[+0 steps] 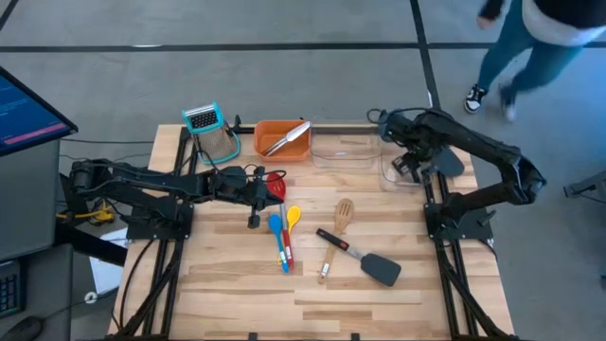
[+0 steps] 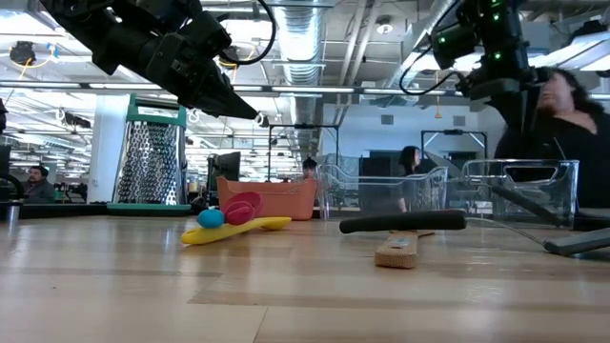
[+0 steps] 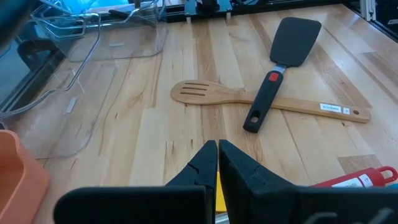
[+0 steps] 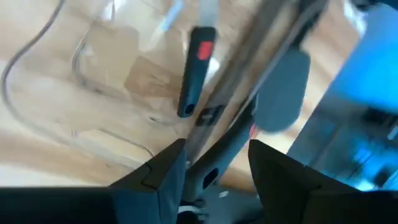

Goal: Pick & Place Kitchen Items
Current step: Put the black spatula into the right transparent bin

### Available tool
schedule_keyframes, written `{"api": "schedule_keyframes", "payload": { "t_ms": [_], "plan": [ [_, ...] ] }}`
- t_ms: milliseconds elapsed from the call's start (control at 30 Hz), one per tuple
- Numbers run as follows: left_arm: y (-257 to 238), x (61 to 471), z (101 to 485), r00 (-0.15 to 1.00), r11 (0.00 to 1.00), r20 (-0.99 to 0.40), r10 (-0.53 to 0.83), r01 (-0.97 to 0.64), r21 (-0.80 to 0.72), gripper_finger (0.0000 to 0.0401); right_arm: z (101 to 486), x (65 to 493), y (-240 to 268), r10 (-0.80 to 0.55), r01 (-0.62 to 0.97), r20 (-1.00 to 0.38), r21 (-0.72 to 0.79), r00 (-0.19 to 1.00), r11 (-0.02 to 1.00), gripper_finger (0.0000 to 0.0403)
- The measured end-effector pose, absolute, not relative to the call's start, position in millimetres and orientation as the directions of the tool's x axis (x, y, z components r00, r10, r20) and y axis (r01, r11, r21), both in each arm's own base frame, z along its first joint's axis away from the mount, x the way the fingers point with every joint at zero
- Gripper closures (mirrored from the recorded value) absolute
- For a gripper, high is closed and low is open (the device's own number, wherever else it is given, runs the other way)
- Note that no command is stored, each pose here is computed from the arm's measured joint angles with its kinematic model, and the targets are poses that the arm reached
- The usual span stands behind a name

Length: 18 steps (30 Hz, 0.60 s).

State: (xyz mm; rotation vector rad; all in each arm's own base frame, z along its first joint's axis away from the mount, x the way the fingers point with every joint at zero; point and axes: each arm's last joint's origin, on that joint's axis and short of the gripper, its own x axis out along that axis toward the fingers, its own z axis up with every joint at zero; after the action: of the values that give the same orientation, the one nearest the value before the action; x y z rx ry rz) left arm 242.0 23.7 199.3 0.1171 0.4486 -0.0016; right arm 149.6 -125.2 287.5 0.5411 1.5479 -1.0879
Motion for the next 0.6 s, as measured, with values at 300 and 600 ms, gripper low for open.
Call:
{"api": "schedule_keyframes", "payload": {
  "t_ms": [300,600],
  "plan": [
    [24,242,199,0.901,0.993,-0.433,0.024,0.027,0.113,0.0399,287,133,-137,-0.044,0.959,-0.969,-0.247,-0.243,0.140,0.0250],
    [24,242,199,0.901,0.993,-0.433,0.024,0.027,0.112,0.0399,287,119,-149,0.030,0.981,-0.981,-0.193,-0.193,0.000,0.0244]
  ]
}}
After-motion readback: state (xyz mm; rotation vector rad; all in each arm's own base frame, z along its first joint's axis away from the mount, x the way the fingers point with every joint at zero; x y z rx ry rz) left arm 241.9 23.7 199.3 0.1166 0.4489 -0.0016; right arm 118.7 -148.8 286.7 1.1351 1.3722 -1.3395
